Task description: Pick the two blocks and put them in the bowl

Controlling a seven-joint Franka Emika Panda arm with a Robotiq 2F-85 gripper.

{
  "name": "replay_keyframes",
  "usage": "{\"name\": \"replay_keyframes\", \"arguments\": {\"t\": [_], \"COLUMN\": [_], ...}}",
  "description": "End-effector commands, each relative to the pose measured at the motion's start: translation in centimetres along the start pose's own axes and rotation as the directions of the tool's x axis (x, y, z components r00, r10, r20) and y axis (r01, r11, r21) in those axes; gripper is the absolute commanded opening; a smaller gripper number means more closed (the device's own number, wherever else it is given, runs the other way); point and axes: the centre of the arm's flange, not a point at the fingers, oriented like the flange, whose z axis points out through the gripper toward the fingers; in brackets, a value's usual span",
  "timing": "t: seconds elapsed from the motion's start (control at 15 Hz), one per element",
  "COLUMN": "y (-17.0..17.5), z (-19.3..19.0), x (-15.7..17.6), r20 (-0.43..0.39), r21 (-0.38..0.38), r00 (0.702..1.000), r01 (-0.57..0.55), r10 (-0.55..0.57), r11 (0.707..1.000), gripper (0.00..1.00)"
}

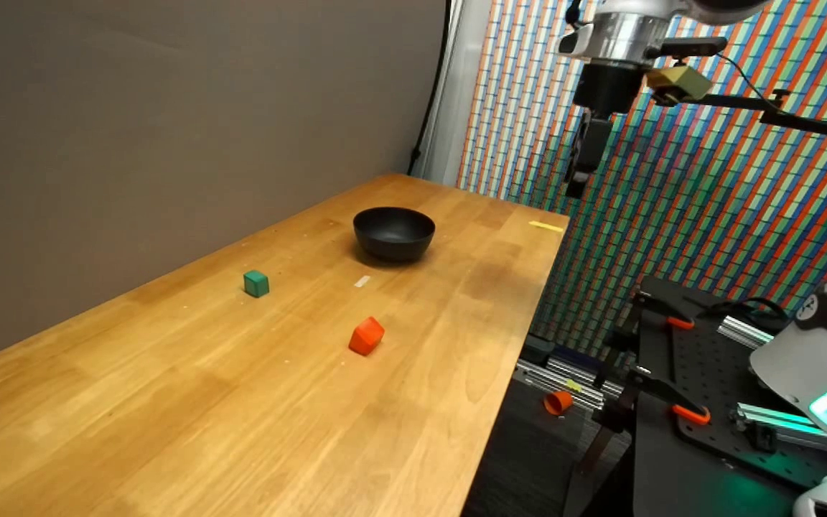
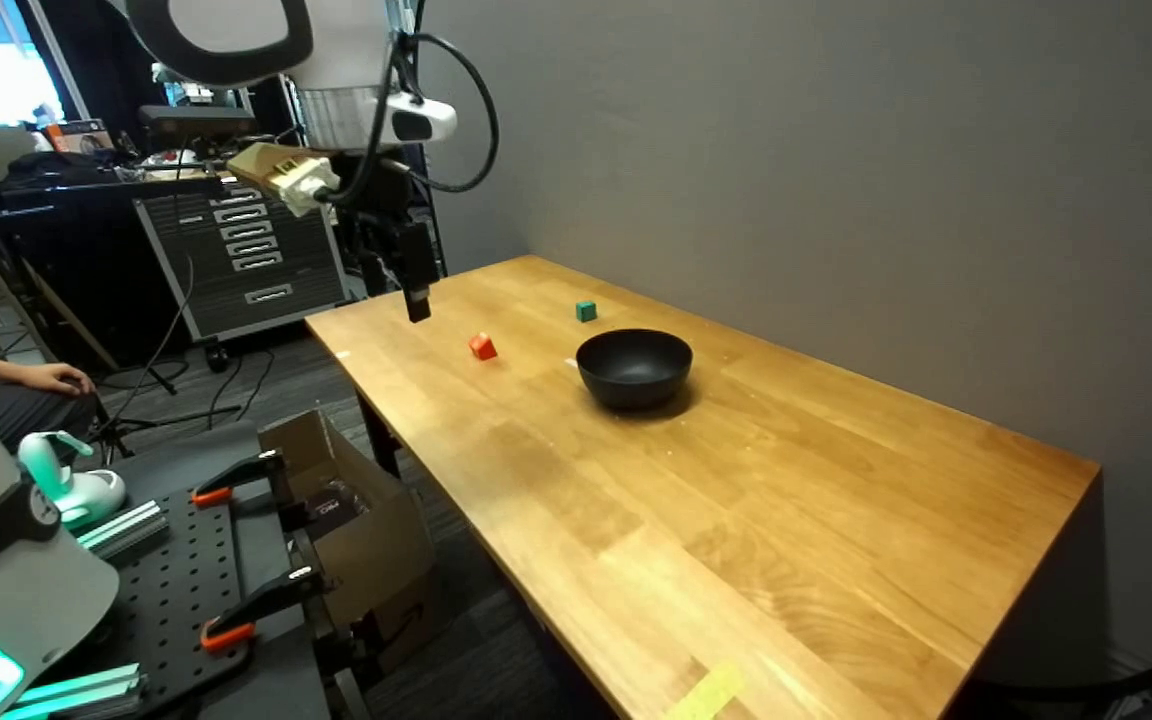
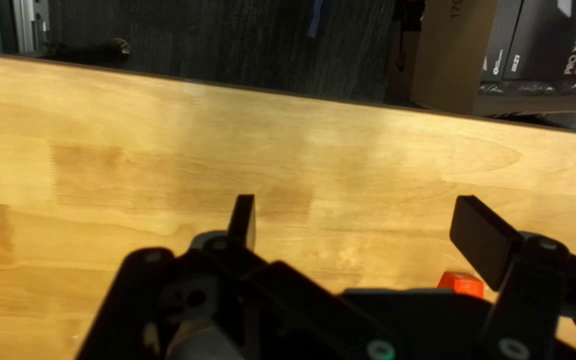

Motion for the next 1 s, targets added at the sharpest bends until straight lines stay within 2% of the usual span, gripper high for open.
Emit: {"name": "replay_keyframes", "arguments": {"t": [0.0,0.2,0.47,0.6,0.73,0.93], "y": [-2.5,-5.6,-10.3,-12.7,-15.0,-17.5], "z": [4.9,8.7,13.7,16.3,18.5,22.1], "x": [7.5,11.0,16.0,18.8,21.6,25.6], "r20": [0.090,0.165,0.208,0.220,0.210,0.209], "r21": [0.048,0.088,0.158,0.163,0.152,0.084], "r00": [0.992,0.974,0.941,0.928,0.935,0.947], "r01": [0.083,0.143,0.237,0.270,0.258,0.230], "r10": [-0.087,-0.156,-0.267,-0.302,-0.287,-0.243], "r11": [0.995,0.986,0.958,0.949,0.954,0.969], "gripper": [1.00,1.00,1.00,1.00,1.00,1.00]}}
